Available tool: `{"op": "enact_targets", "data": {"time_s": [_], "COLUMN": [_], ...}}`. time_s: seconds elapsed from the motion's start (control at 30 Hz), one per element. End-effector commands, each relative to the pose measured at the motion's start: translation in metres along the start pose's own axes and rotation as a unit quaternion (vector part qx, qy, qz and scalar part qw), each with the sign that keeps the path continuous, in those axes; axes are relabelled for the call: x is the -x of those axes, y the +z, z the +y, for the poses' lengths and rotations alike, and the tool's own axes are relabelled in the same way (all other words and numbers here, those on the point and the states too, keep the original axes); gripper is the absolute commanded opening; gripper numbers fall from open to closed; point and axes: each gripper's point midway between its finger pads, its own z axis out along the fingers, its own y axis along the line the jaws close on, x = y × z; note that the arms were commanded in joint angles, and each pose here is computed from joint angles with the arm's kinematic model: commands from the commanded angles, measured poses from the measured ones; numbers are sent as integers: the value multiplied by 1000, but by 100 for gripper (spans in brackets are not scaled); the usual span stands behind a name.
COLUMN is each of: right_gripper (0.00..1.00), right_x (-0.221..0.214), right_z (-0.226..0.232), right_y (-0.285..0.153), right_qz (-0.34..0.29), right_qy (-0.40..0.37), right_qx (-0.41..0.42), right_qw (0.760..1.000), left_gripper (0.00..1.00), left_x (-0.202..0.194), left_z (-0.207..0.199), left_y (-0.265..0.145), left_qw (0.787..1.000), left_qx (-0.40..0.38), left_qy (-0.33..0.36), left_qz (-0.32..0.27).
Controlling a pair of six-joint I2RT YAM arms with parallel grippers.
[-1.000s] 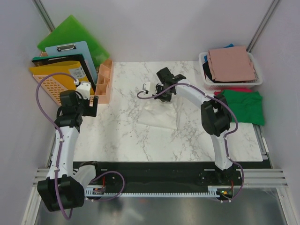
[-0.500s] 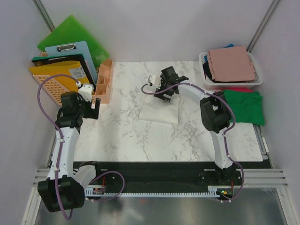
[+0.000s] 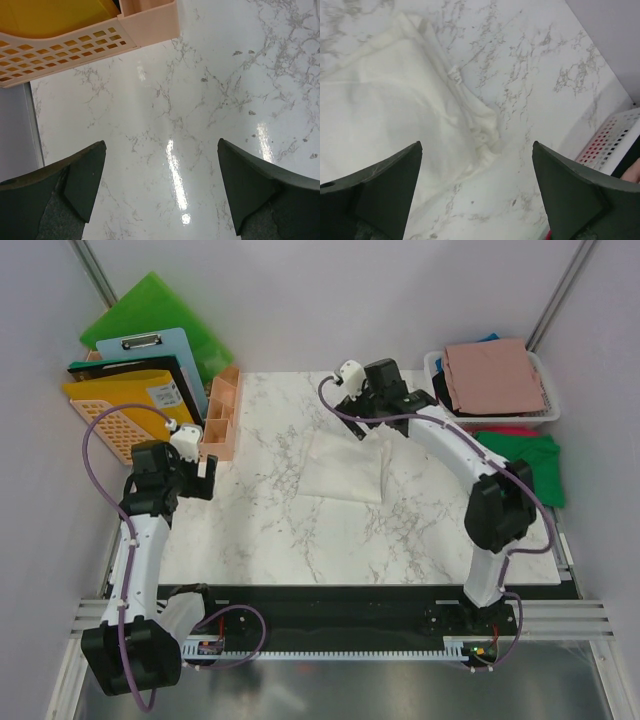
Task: Fold and stack the t-shirts
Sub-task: Fold the tshirt
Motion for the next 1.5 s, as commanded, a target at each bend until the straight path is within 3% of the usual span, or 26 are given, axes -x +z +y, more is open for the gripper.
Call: {"op": "enact_targets", "data": {"time_s": [0.0, 0.03, 0.07, 0.1, 0.13, 0.37, 0.47, 0.67, 0.8, 0.83, 0.87, 0.9, 0.93, 0.97, 1.0, 1.47], "right_gripper": [98, 93, 67, 28, 0, 0, 0, 0, 0, 0, 0, 0, 0, 0, 0, 0], "right_x": [-1, -10, -22, -23, -45, -90, -94, -75, -59, -42, -38, -43, -16, -25, -33, -75], "right_z": [26, 49, 61, 79, 92, 151, 150, 128, 136, 149, 156, 171, 171, 177, 182, 185], "right_y": [-55, -61, -65, -69, -65, -46, -30, -20, -38, -64, -76, -103, -135, -127, -147, -93], "right_qz": [-12, -2, 10, 2, 26, 40, 31, 6, -7, -40, -47, -20, -55, -100, -61, -34], "right_qy": [74, 87, 105, 123, 152, 192, 191, 221, 213, 203, 199, 222, 227, 163, 186, 214], "right_qx": [53, 115, 137, 181, 198, 301, 306, 299, 358, 441, 482, 544, 609, 631, 654, 656], "right_qw": [996, 989, 985, 976, 968, 933, 932, 928, 909, 873, 852, 809, 758, 752, 730, 723], "left_gripper": [100, 100, 100, 100, 100, 100, 100, 100, 100, 100, 100, 100, 100, 100, 100, 99], "left_x": [3, 3, 4, 4, 3, 8, 6, 0, -3, -5, -6, -5, -5, -7, -6, -9], "left_z": [-5, -5, -6, -7, -7, -9, -9, -7, -6, -7, -8, -9, -10, -11, -12, -9], "left_y": [-2, -2, -2, -2, 0, -2, -4, -11, -10, -9, -8, -7, -7, -5, -5, -7], "left_qw": [1000, 1000, 1000, 1000, 1000, 999, 1000, 1000, 1000, 1000, 1000, 1000, 1000, 1000, 999, 1000], "left_qx": [-13, -14, -16, -19, -20, -29, -28, -16, -14, -16, -17, -22, -25, -27, -31, -24], "left_qy": [3, 3, 4, 4, 5, 1, 4, 15, 19, 19, 17, 17, 15, 12, 10, 18], "left_qz": [-13, -15, -14, -15, -13, -16, -13, -9, -4, -2, 0, -1, -2, 2, 2, 9]}}
